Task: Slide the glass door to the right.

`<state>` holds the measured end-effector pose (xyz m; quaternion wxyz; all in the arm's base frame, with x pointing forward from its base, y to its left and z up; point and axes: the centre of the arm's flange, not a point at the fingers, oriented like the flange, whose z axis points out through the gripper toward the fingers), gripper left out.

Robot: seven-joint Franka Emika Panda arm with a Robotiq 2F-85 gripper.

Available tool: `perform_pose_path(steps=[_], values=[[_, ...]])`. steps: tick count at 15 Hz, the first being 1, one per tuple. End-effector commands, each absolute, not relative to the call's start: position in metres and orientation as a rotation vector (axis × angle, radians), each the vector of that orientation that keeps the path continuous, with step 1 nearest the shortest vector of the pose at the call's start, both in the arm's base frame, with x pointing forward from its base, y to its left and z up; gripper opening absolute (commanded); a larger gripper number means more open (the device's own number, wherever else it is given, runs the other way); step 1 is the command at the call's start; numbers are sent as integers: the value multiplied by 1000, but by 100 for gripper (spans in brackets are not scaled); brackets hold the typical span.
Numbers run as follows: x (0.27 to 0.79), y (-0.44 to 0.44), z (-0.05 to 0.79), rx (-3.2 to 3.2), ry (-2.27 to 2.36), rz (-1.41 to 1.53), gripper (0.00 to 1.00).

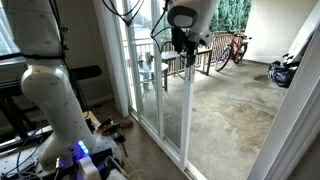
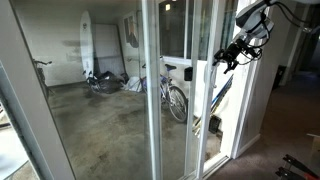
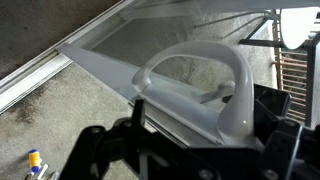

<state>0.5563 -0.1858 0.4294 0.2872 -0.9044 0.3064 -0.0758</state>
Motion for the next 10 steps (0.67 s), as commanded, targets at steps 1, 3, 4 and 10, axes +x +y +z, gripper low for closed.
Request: perform_pose_path(steps=[1, 3, 4, 10], values=[[542, -253, 391, -2464, 997, -211, 100], [539, -263, 390, -2459, 1020, -214, 100], [537, -268, 389, -2457, 1032, -215, 100], [528, -302, 374, -2456, 1104, -204, 100]])
